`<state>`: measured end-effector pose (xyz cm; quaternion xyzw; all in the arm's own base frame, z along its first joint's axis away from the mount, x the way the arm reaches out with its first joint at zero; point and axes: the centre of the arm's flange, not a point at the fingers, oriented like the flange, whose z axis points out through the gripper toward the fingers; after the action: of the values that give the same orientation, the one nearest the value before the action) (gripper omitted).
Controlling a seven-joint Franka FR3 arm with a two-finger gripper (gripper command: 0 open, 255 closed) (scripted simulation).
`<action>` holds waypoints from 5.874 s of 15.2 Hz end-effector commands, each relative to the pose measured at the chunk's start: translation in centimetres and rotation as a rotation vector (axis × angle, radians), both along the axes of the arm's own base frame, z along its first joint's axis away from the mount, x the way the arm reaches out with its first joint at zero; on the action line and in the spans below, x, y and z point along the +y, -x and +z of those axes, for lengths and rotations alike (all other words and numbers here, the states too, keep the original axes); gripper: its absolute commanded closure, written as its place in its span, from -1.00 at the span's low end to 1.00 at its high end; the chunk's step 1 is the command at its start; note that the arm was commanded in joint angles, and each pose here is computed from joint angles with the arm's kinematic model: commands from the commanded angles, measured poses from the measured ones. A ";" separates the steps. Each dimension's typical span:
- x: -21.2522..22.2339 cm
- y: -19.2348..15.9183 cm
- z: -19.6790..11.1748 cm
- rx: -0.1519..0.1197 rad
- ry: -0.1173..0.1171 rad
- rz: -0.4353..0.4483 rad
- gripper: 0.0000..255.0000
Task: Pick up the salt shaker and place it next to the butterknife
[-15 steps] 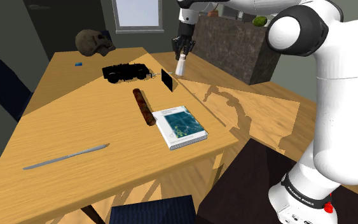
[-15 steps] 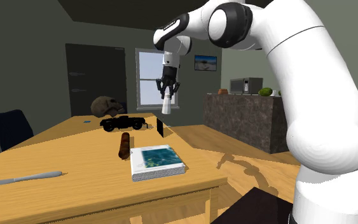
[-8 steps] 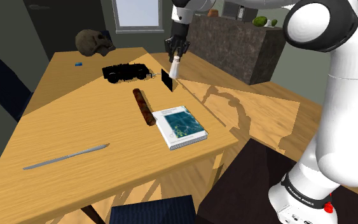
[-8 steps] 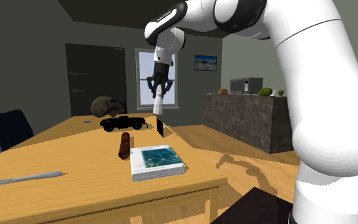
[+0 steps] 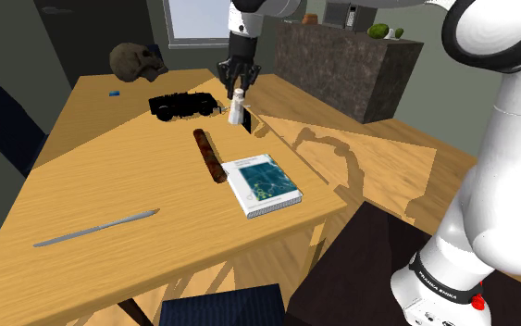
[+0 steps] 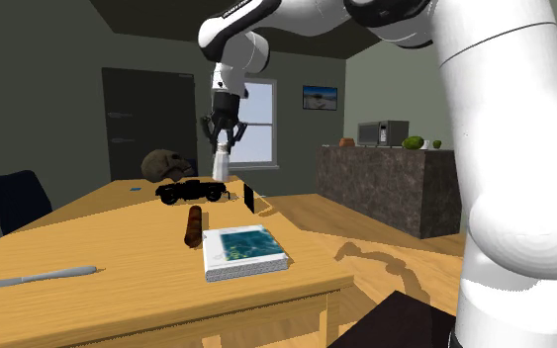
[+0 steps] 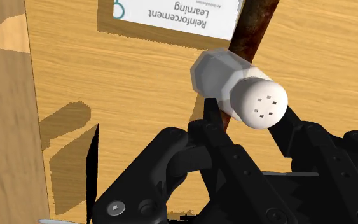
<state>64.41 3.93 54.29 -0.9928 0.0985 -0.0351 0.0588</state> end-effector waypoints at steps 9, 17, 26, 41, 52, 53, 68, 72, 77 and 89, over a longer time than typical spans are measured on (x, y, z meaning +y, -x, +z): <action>12.8 3.3 -0.1 0.000 0.000 -0.002 1.00; 23.1 5.7 -0.1 0.000 0.000 -0.002 1.00; 34.6 8.4 0.0 0.000 0.000 -0.002 1.00; 46.9 11.3 -3.2 0.000 0.000 -0.002 1.00; 46.9 11.3 -9.0 0.000 0.000 -0.002 1.00; 46.9 11.3 -9.5 0.000 0.000 -0.002 1.00; 46.9 11.3 -17.1 0.000 0.000 -0.002 1.00; 46.9 11.3 -17.1 0.000 0.000 -0.002 1.00; 46.9 11.3 -17.1 0.000 0.000 -0.002 -1.00; 46.3 11.7 -12.1 0.000 0.000 -0.002 -1.00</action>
<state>52.71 50.25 42.13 -0.9927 0.0993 -0.0353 0.0588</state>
